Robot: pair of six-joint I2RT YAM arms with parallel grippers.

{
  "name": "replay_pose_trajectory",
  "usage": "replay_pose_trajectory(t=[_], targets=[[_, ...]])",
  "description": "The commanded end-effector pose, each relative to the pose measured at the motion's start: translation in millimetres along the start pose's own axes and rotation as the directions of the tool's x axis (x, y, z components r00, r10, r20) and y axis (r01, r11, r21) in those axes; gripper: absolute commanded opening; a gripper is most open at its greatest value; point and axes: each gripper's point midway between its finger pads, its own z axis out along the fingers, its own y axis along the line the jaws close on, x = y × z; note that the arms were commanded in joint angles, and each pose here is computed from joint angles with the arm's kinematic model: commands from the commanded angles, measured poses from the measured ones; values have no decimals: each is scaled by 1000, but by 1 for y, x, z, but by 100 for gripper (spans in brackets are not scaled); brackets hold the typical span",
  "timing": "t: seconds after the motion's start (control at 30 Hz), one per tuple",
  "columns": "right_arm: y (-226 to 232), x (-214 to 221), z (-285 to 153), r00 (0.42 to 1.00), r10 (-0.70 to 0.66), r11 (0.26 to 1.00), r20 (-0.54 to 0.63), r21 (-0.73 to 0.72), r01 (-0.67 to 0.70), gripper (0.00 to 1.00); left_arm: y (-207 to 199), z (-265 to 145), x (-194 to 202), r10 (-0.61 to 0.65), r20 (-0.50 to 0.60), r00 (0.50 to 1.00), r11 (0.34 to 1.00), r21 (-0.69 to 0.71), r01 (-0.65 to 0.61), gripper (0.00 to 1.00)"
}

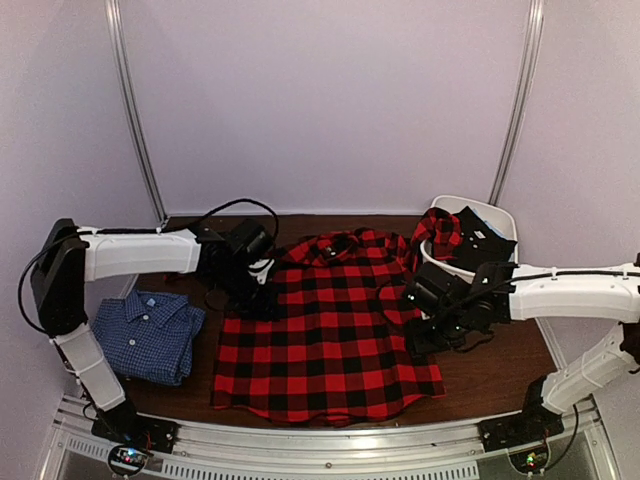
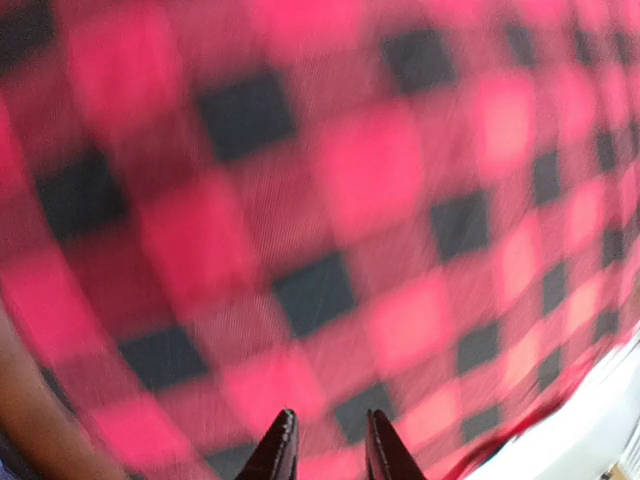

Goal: Fold and stack the long sleeve shirts
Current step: Flatten out the crumpled shirt at the center of the board.

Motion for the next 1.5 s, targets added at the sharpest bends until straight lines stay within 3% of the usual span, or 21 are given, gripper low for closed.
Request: replay_pose_trajectory(t=[0.0,0.2,0.43,0.63,1.03,1.33,1.47], targets=[[12,-65,-1,986,-5,1000,169,4,5,56,-21,6,-90,73,196,978,997,25,-79,28],[29,-130,4,946,59,994,317,-104,-27,58,-33,31,-160,56,312,948,998,15,-64,37],[50,-158,21,927,82,978,366,-207,-5,58,-18,61,-200,8,375,927,1000,-17,-2,47],[64,-154,35,935,85,962,346,-272,13,58,25,67,-225,-74,425,902,993,-52,106,48],[67,-133,55,956,58,954,287,-297,31,58,85,55,-286,-160,503,850,977,-42,208,48],[66,-121,60,963,49,955,263,-296,32,58,129,54,-326,-304,517,800,949,93,301,48],[62,-117,61,965,46,958,259,-284,31,58,132,46,-333,-298,527,796,952,99,290,48]])
